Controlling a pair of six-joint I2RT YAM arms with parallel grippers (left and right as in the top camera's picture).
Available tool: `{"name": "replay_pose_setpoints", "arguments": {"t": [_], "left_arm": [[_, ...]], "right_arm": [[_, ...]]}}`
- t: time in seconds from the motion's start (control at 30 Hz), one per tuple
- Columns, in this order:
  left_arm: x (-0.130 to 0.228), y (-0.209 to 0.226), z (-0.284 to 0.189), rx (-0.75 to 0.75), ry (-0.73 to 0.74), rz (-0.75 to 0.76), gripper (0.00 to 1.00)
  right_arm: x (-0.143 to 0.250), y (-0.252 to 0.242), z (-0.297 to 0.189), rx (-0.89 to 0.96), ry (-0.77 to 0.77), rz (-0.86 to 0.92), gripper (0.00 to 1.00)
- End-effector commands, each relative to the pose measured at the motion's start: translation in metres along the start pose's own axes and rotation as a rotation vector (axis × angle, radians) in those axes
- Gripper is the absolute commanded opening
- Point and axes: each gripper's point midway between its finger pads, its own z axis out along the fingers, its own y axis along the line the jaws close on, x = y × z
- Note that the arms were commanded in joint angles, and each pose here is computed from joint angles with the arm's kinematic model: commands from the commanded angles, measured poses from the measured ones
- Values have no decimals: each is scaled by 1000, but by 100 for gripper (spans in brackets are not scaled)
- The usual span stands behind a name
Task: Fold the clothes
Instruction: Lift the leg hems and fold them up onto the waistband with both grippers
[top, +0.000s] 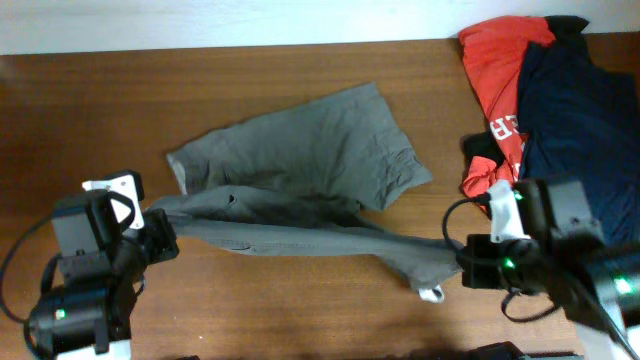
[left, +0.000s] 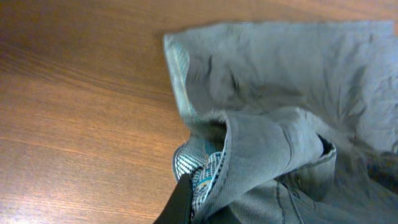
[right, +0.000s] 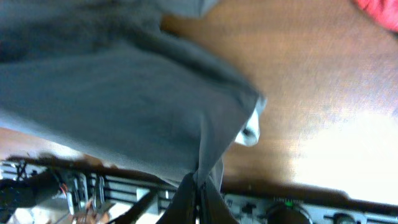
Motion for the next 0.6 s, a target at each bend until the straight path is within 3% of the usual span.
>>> {"name": "replay_pose_setpoints", "arguments": {"t": [0.0,0.17,0.37,0.57], "left_arm": [[-5,14,-8,-77,-45,-18,0],[-5,15,-1,-80,-21,-19,0],[-3,18,35,-91,76,-24,0],[-25,20,82,-90,72,-23,0]], "right_arm": [[-15,-15,-18,102,-138,-30,4],[-52,-6,-10,89,-207,-116,4],[-112,-1,47,99,-161,-179,4],[-155,-3,107,107,-132,-204,4]]}}
